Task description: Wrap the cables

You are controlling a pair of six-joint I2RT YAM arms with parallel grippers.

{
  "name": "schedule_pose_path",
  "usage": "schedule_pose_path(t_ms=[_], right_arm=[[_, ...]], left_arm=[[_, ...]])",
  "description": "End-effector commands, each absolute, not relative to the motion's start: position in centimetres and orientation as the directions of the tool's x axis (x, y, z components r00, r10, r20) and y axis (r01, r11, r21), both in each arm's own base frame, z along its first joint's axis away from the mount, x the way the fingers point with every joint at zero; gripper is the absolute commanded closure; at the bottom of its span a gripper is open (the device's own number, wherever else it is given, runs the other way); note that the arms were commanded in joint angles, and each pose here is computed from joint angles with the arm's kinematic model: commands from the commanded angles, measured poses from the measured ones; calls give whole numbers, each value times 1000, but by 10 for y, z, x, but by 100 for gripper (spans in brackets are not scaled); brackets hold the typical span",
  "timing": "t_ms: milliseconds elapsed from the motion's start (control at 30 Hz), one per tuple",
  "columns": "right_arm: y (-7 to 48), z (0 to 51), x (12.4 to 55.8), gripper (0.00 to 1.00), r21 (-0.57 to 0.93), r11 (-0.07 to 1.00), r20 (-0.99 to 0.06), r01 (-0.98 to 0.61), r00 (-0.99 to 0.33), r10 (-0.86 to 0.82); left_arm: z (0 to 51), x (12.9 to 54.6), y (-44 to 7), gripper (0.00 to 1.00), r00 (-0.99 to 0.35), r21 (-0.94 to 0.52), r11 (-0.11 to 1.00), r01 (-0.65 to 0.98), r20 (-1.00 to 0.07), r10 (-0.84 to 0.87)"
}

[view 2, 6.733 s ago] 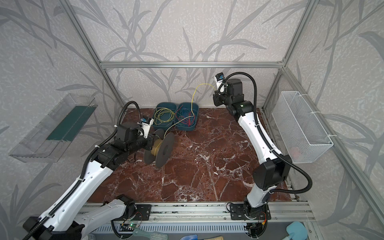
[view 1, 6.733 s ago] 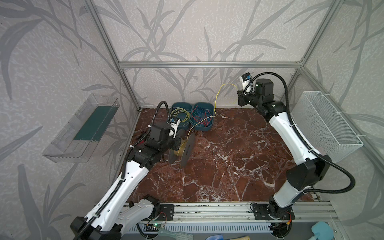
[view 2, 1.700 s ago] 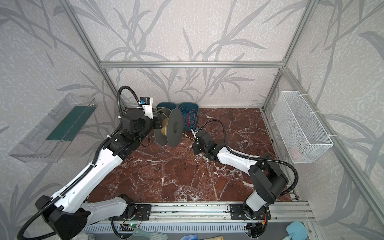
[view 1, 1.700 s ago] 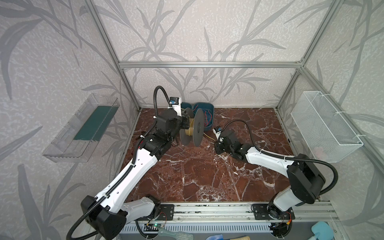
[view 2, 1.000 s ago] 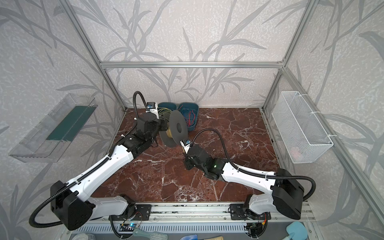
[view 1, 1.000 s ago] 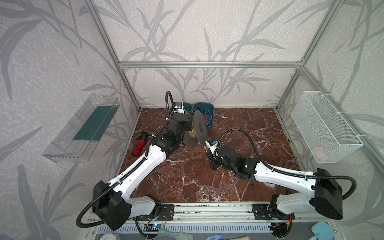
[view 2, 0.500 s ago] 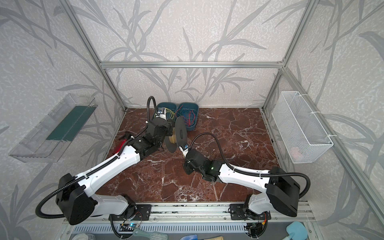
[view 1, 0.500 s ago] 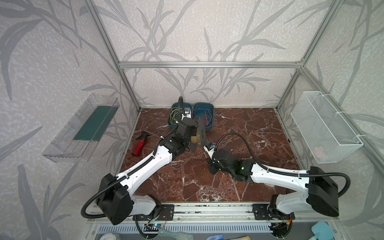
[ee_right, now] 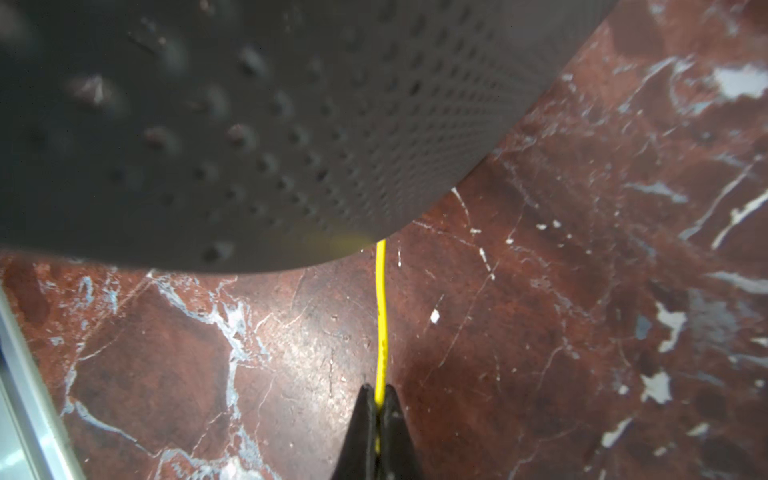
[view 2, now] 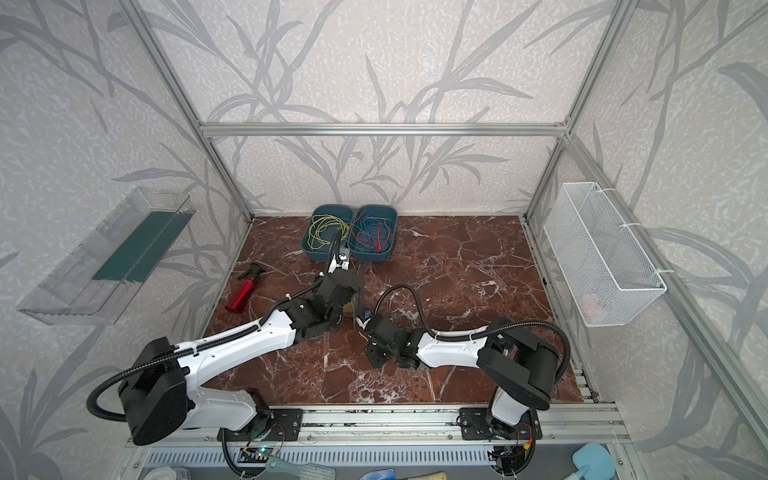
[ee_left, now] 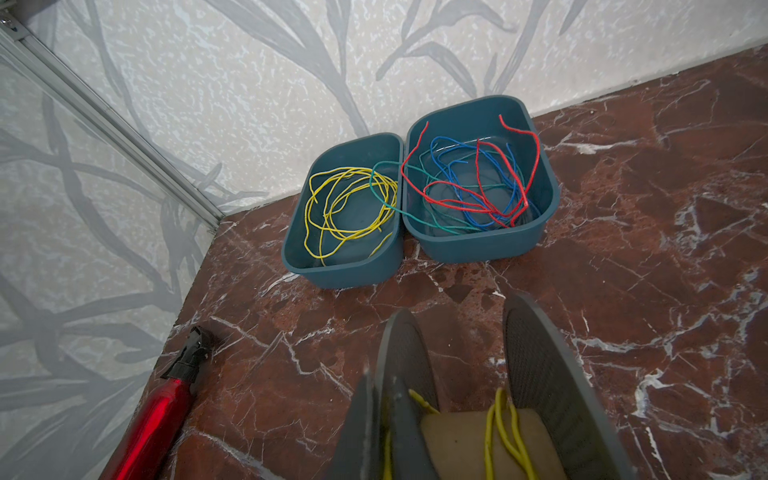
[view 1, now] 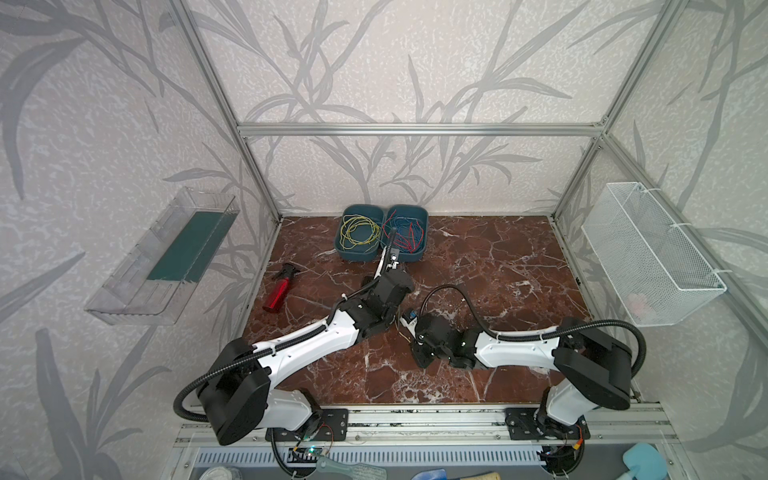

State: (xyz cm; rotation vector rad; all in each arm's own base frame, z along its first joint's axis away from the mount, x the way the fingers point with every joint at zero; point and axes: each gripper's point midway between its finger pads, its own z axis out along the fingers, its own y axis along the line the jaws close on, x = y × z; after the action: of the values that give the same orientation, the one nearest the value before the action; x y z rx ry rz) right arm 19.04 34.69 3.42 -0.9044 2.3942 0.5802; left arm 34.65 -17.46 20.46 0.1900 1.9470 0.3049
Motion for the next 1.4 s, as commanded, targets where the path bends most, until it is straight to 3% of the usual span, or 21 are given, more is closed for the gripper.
schedule_pose_path(t_ms=[0, 200, 400, 633, 900, 1100, 1367], right_arm=[[340, 11, 159, 99, 235, 621, -485, -748, -644, -592], [335, 9, 162, 93, 273, 625, -480, -732, -666, -570], [334, 2, 159, 75, 328, 616, -451, -716, -692, -564], [327, 7, 169, 74, 346, 637, -444, -689, -718, -536], [320, 0, 164, 88, 311, 644, -406, -699, -710, -575], [321, 8, 167, 100, 286, 646, -437, -708, -696, -569], [329, 27, 156, 100, 282, 616, -492, -736, -662, -565]], left_arm=[[237, 355, -174, 100, -242, 179, 976, -126, -959, 144], [221, 355, -177, 100, -252, 197, 975, -104, -953, 165], [211, 353, -187, 100, -269, 238, 971, -18, -937, 225], [201, 349, -193, 100, -271, 260, 965, 40, -926, 261], [199, 347, -189, 100, -269, 265, 964, 28, -927, 263], [200, 346, -187, 100, -265, 263, 965, 20, -929, 259], [206, 347, -185, 100, -253, 281, 960, 2, -928, 272]])
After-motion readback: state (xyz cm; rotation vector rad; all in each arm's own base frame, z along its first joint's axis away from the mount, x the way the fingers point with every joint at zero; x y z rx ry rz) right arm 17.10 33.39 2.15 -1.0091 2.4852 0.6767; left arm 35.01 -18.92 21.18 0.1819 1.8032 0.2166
